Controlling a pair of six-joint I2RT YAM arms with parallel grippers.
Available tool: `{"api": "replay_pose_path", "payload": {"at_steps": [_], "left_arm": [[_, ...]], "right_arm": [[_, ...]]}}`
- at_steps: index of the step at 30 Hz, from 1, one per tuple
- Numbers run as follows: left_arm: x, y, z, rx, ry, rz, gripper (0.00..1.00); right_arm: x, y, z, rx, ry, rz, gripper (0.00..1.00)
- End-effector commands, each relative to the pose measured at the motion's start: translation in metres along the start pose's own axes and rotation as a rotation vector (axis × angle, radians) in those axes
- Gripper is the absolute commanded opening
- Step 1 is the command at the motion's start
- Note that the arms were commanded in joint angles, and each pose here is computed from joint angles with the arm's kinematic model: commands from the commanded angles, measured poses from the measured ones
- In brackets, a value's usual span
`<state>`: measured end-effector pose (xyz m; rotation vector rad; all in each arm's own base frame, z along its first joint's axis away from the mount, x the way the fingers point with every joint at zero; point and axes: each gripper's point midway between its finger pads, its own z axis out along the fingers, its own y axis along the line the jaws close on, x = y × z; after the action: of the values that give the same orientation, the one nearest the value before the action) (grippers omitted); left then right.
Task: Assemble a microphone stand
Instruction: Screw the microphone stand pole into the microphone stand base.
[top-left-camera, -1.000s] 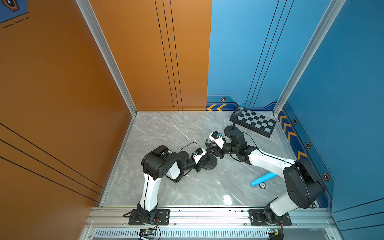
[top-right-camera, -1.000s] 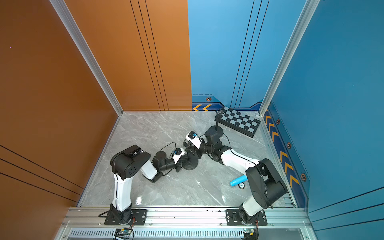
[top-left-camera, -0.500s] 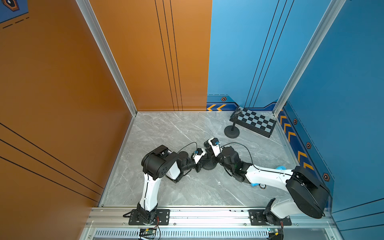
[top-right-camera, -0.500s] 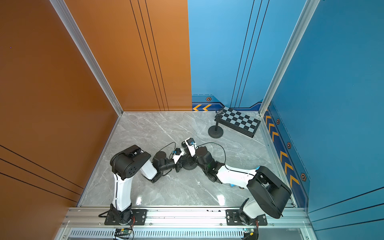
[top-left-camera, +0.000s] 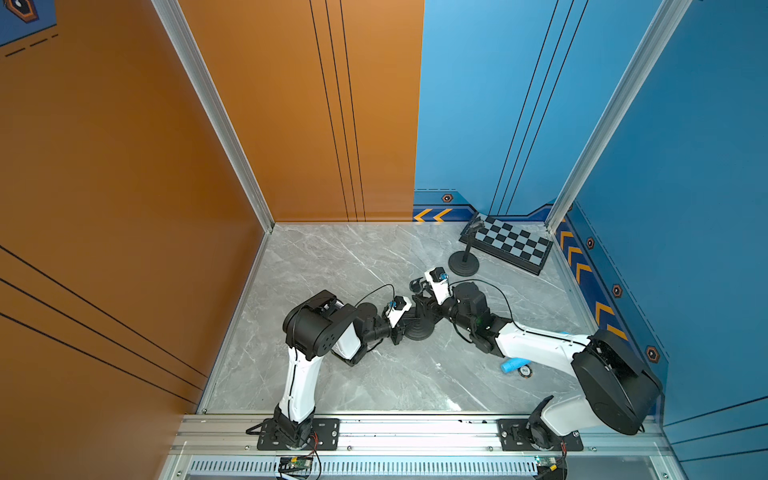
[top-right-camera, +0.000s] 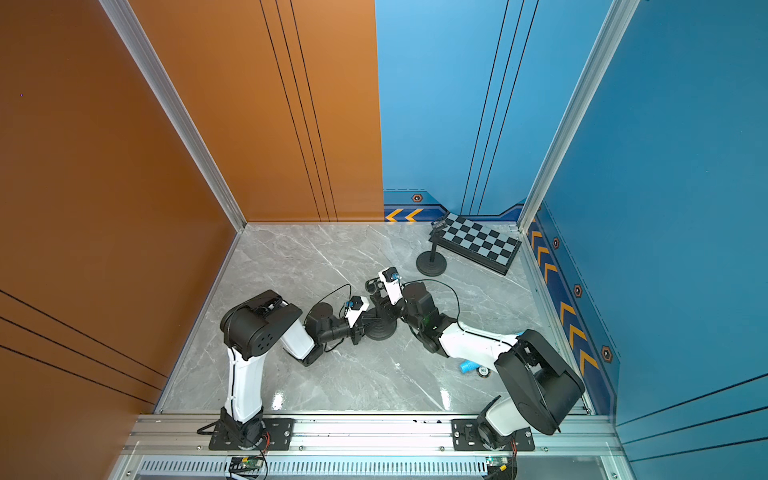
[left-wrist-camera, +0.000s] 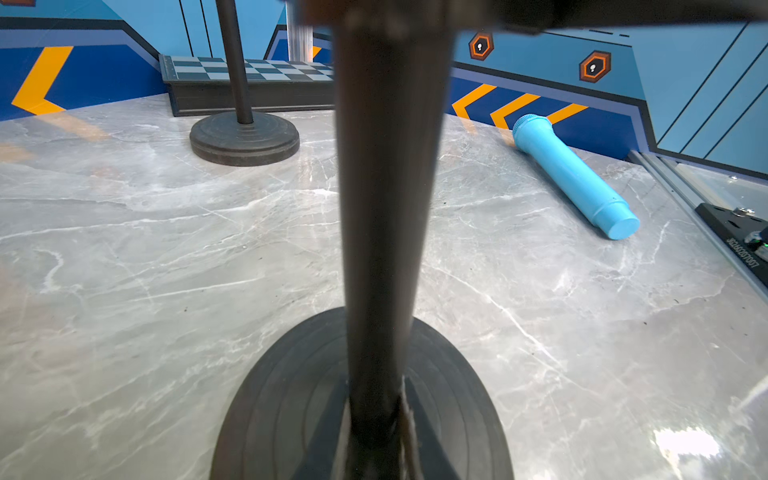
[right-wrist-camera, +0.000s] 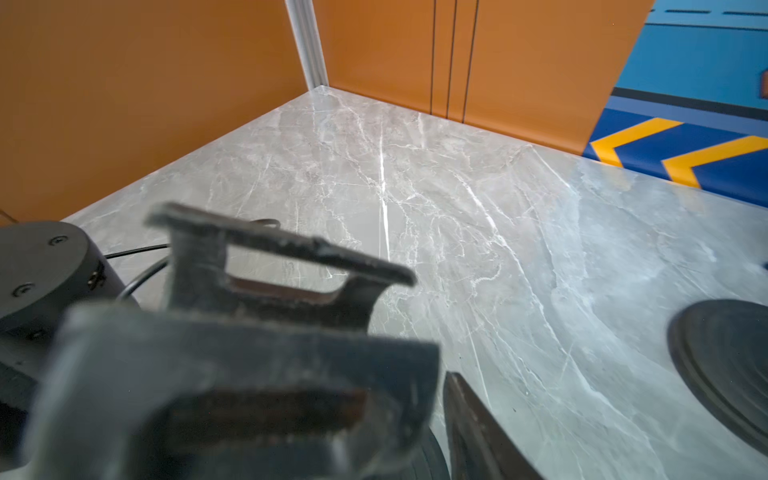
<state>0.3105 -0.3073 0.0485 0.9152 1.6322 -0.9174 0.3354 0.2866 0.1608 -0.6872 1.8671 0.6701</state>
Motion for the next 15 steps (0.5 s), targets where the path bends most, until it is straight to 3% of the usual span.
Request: {"api": "replay_pose_path", "payload": {"at_steps": [1, 5, 9, 12, 15], "left_arm": [[0.05, 0.001, -0.01, -0.027, 0.167, -0.12, 0.19], [0.05, 0.001, -0.009, -0.027, 0.165, -0.127, 0.19], [0.05, 0.001, -0.01, -0.03, 0.166, -0.129, 0.19], [0.051, 0.001, -0.009, -0.03, 0.168, -0.127, 0.19], [0.051, 0.002, -0.009, -0.032, 0.167, -0.128, 0.19]], "right_arm": [[-0.01, 0.024, -0.008, -0.249, 0.029, -0.032, 0.58], [-0.01, 0.026, -0.001, -0.286, 0.073, -0.075, 0.55], [-0.005, 0.022, 0.007, -0.28, 0.094, -0.075, 0.42], [-0.002, 0.014, 0.01, -0.213, 0.097, -0.07, 0.39], [0.001, 0.003, 0.012, -0.104, 0.093, -0.07, 0.25]]}}
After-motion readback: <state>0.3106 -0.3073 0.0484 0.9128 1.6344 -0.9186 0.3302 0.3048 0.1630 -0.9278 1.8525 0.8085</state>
